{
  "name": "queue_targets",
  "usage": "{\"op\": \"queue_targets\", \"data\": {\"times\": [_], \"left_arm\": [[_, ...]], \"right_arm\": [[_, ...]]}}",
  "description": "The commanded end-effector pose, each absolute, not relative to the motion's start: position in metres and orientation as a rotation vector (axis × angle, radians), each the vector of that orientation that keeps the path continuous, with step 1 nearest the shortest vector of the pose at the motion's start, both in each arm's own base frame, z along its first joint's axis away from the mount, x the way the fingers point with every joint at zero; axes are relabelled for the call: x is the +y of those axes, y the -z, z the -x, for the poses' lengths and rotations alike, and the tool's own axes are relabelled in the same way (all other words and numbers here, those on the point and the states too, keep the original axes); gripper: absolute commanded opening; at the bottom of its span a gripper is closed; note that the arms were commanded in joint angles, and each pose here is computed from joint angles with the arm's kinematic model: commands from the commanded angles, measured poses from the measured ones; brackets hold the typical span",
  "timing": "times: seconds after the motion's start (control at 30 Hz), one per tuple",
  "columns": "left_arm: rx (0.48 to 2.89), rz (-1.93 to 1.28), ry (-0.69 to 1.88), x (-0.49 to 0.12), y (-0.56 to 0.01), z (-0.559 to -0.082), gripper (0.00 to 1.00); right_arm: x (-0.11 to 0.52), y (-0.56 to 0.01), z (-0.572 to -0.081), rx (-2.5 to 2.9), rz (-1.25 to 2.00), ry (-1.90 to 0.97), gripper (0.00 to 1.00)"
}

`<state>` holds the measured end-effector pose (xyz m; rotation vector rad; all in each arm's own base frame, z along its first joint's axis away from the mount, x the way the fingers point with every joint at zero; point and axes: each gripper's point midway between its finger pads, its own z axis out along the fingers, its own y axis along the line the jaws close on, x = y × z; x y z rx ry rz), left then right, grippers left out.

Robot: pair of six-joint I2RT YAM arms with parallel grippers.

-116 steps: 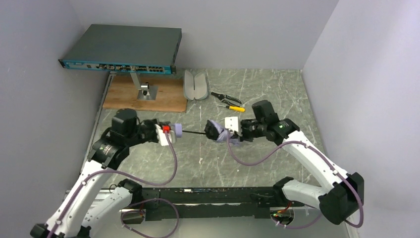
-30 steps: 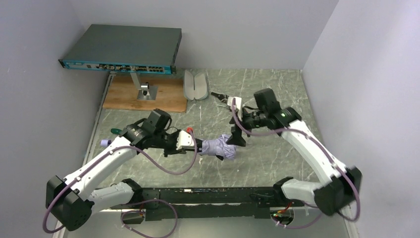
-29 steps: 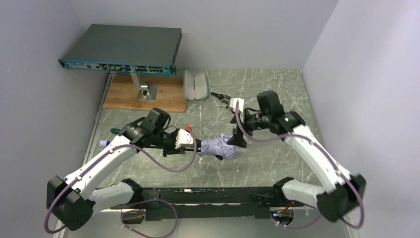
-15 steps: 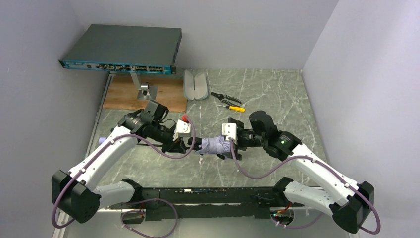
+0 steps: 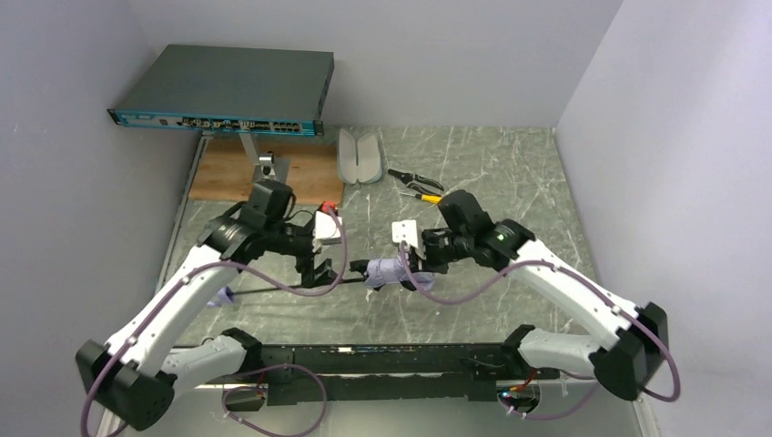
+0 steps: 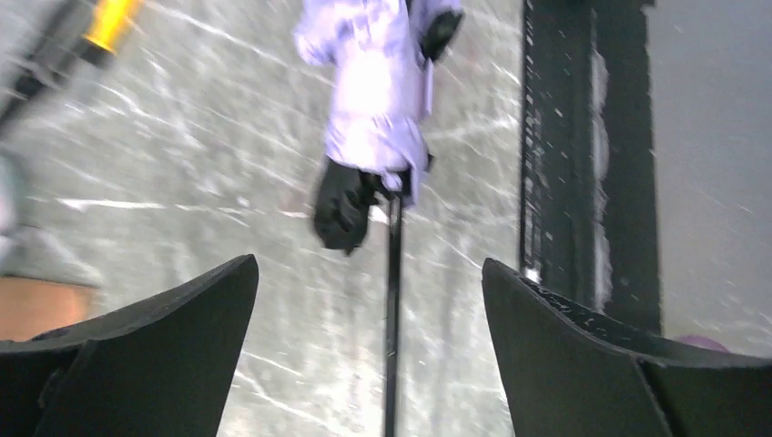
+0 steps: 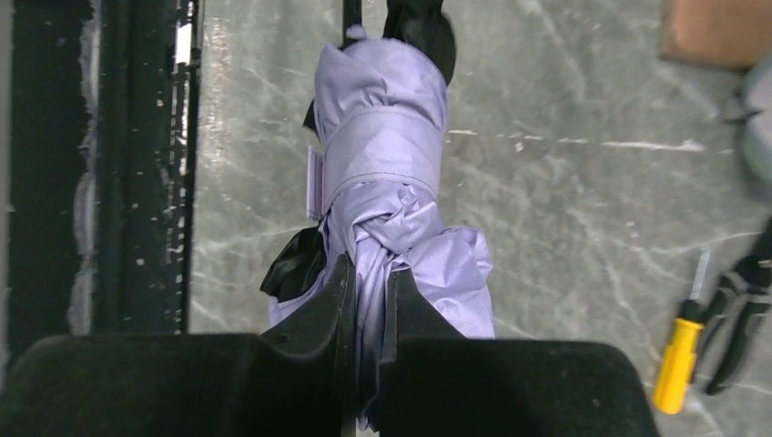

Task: Open the umbrella

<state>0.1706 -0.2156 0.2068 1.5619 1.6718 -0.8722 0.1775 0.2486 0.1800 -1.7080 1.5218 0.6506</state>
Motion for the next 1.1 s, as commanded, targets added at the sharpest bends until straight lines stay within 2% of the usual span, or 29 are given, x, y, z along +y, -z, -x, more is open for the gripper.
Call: {"op": "queue_targets", "data": {"times": [0.0, 0.13, 0.33, 0.5, 1.07], "left_arm": [[1.307, -1.473, 0.728, -0.229, -0.293, -0.180, 1.00], [1.123, -1.498, 0.582, -0.249, -0.302, -0.168, 0.97], [1.196, -1.505, 0.557, -0.263, -0.271, -0.181, 0.72], [1.184, -1.562, 0.630, -0.283, -0.243, -0.170, 0.57], [1.159, -1.702, 0.648, -0.322, -0.185, -0.162, 0.46]], "right_arm": [[0.249, -0.199, -0.170, 1.613, 1.700, -0.855, 0.00], [0.250, -0.204, -0.178, 1.739, 1.615, -1.045, 0.00], [0.260, -0.206, -0.185, 1.926, 1.435, -1.293, 0.00], [0.260, -0.206, -0.202, 2.007, 1.219, -1.424, 0.00], [0.261, -0.198, -0.201, 2.056, 1.113, -1.554, 0.00]]}}
